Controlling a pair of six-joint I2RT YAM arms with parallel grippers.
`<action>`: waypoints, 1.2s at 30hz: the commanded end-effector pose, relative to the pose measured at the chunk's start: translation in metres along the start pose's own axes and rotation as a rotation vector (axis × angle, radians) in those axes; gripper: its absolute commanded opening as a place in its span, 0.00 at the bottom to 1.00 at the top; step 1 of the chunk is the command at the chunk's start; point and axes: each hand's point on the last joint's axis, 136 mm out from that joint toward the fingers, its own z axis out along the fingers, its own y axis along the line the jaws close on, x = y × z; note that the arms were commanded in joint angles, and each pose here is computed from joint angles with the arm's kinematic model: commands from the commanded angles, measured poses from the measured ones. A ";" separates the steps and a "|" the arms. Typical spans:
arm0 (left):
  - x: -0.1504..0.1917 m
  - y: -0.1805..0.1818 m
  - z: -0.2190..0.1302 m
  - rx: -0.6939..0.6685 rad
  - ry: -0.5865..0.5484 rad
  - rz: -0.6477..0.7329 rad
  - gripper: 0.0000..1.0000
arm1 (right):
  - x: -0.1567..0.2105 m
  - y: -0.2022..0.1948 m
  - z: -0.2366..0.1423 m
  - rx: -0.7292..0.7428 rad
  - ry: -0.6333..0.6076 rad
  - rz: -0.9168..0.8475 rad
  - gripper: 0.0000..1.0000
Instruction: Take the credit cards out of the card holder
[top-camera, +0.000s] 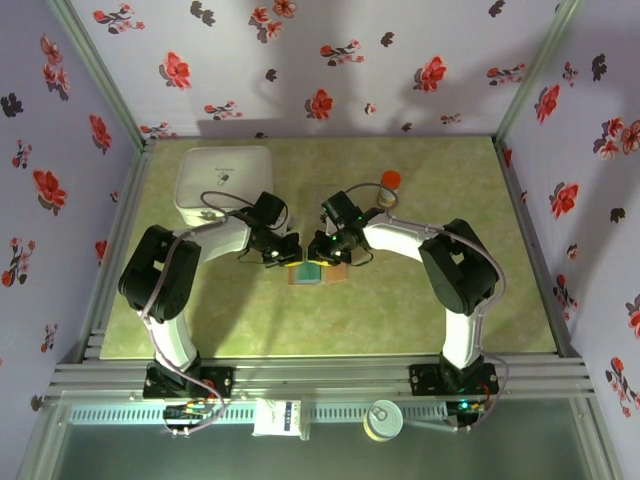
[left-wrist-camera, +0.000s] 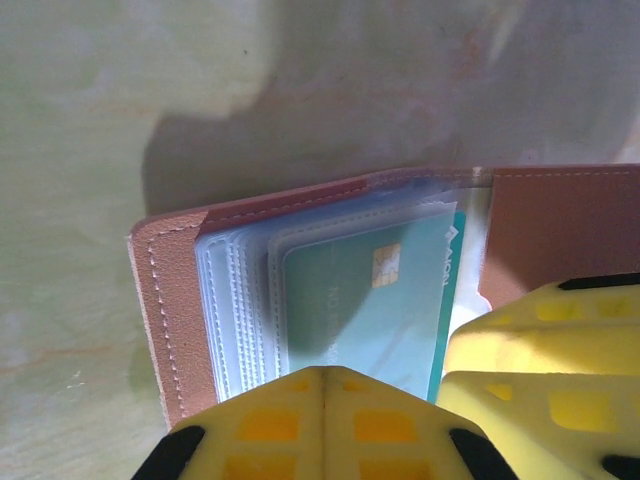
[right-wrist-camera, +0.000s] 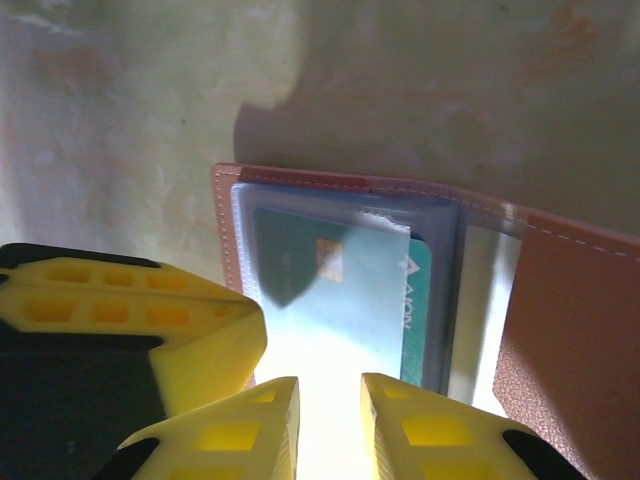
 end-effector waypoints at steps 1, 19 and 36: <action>0.005 0.011 0.008 -0.041 0.027 0.002 0.00 | -0.002 -0.007 0.001 0.040 0.007 -0.003 0.24; 0.007 0.017 0.002 -0.051 0.008 0.011 0.02 | 0.001 -0.029 0.008 0.110 0.012 -0.011 0.24; -0.006 0.013 -0.011 -0.031 -0.081 0.015 0.09 | -0.005 -0.032 -0.005 0.154 -0.012 -0.054 0.24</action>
